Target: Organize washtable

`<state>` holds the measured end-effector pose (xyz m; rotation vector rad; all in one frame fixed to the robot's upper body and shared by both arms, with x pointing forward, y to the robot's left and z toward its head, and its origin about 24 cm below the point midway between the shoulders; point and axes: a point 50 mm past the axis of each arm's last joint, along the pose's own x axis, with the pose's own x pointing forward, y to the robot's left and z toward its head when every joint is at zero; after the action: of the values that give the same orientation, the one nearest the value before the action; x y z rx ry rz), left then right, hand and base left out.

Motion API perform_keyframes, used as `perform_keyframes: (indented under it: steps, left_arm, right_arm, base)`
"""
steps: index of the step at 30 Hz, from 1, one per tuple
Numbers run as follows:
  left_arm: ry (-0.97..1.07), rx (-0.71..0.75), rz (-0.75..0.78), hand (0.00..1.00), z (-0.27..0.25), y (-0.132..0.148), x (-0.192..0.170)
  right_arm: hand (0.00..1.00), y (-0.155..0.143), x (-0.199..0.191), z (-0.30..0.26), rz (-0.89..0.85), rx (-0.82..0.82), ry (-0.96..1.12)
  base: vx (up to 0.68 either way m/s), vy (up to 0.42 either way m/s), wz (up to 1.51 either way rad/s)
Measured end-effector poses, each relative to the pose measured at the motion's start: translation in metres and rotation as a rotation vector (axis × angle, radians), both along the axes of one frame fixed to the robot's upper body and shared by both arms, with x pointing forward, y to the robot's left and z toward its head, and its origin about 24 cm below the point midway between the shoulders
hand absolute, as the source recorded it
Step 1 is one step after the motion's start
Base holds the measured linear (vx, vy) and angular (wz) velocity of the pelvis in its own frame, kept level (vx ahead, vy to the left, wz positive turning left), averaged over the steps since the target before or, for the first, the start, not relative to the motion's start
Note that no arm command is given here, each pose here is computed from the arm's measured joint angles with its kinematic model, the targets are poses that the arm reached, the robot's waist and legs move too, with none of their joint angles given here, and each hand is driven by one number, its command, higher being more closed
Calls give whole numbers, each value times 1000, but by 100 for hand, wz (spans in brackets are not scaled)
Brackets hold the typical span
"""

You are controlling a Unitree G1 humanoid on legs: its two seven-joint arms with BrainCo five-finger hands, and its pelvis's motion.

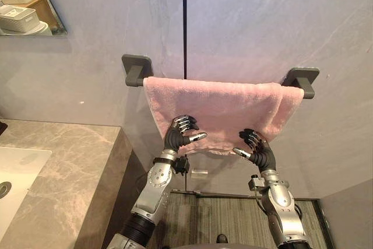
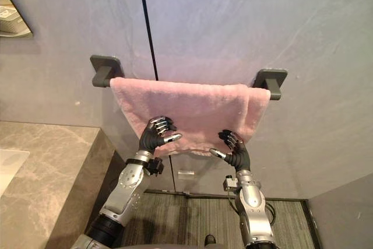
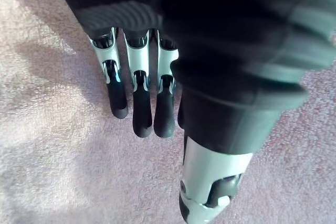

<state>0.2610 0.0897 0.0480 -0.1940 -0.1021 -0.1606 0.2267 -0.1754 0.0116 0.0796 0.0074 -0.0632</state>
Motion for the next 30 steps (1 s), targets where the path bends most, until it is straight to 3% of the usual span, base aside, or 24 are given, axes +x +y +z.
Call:
perform_keyframes:
  steps: [21,30]
  left_arm:
    - [18,-47,279,0,-6,61,-10]
    - [5,-63,331,0,-5,72,-23]
  right_arm:
    - [0,-49,-11,2,-268,15,-9]
    - [0,-54,-22,6,-302,14,-29]
  base:
    - [0,0,1]
    - [0,0,0]
